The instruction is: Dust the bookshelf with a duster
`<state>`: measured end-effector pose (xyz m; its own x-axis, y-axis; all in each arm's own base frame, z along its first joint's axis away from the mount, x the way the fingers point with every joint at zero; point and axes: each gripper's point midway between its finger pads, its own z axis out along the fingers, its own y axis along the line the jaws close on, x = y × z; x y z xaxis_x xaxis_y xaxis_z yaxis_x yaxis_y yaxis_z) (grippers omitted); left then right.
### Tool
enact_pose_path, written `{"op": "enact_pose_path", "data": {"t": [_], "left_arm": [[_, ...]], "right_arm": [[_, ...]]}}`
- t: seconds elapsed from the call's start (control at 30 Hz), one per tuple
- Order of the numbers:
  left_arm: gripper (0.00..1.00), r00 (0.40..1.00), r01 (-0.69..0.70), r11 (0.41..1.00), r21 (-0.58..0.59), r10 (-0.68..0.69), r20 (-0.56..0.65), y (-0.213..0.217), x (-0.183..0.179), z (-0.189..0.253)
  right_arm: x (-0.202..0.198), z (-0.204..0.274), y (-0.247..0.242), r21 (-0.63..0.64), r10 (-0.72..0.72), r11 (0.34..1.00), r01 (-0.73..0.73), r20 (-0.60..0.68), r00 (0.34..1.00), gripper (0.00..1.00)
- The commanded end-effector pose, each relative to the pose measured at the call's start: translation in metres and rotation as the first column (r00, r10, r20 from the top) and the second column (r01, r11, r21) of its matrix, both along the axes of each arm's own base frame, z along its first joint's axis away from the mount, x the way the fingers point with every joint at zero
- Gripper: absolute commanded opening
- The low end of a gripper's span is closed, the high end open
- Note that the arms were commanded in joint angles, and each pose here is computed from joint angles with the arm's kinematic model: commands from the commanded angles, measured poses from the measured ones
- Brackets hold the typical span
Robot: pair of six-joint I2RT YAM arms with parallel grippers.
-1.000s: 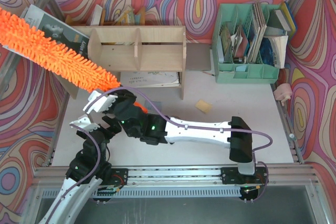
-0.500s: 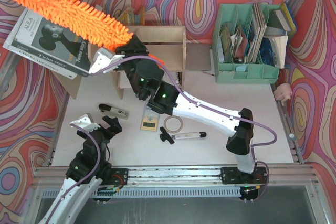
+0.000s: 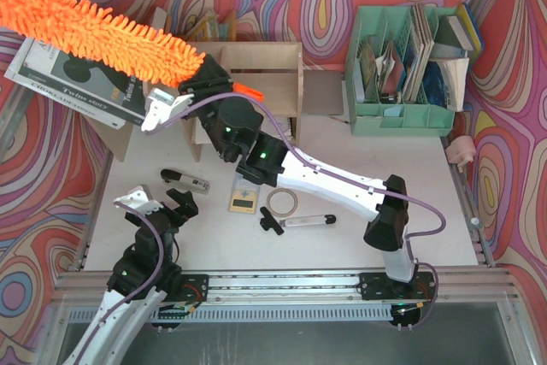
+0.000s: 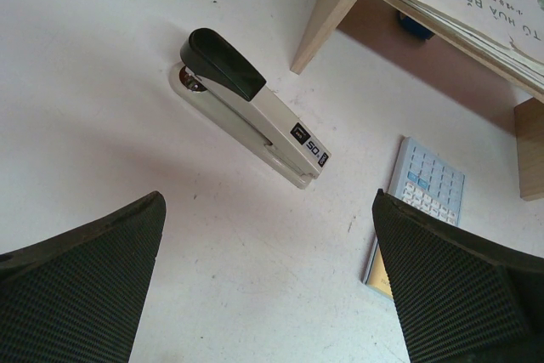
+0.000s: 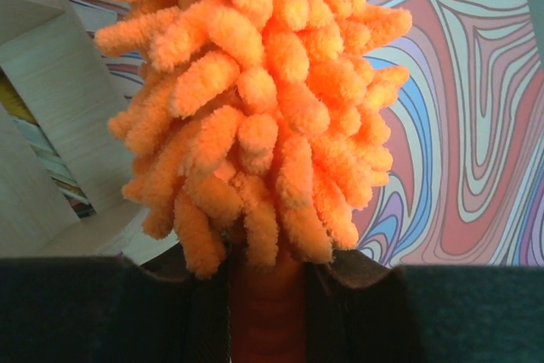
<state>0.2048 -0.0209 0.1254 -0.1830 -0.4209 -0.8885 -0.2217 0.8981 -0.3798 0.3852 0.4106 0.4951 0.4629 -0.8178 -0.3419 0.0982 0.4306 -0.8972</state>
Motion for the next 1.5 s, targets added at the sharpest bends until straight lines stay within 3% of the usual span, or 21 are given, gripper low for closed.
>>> {"op": "enact_pose_path", "data": {"t": [0.0, 0.37, 0.87, 1.47], "left_arm": [[0.98, 1.000, 0.012, 1.000, 0.003, -0.012, 0.013, -0.002, 0.002, 0.000], [0.98, 1.000, 0.011, 1.000, 0.003, -0.011, 0.012, -0.002, 0.002, 0.000], [0.98, 1.000, 0.010, 1.000, 0.003, -0.010, 0.012, -0.002, 0.002, 0.000], [0.98, 1.000, 0.016, 1.000, 0.003, -0.016, 0.015, -0.003, 0.002, 0.000]], "right_arm": [[0.002, 0.004, 0.012, -0.067, 0.021, 0.998, -0.017, 0.065, 0.998, 0.00], [0.015, -0.028, 0.028, -0.129, 0.030, 0.991, -0.026, 0.026, 0.999, 0.00], [0.059, -0.049, 0.004, -0.124, -0.031, 0.992, 0.028, -0.017, 0.999, 0.00], [0.116, -0.019, -0.068, 0.077, -0.190, 0.979, 0.188, 0.008, 0.982, 0.00]]}}
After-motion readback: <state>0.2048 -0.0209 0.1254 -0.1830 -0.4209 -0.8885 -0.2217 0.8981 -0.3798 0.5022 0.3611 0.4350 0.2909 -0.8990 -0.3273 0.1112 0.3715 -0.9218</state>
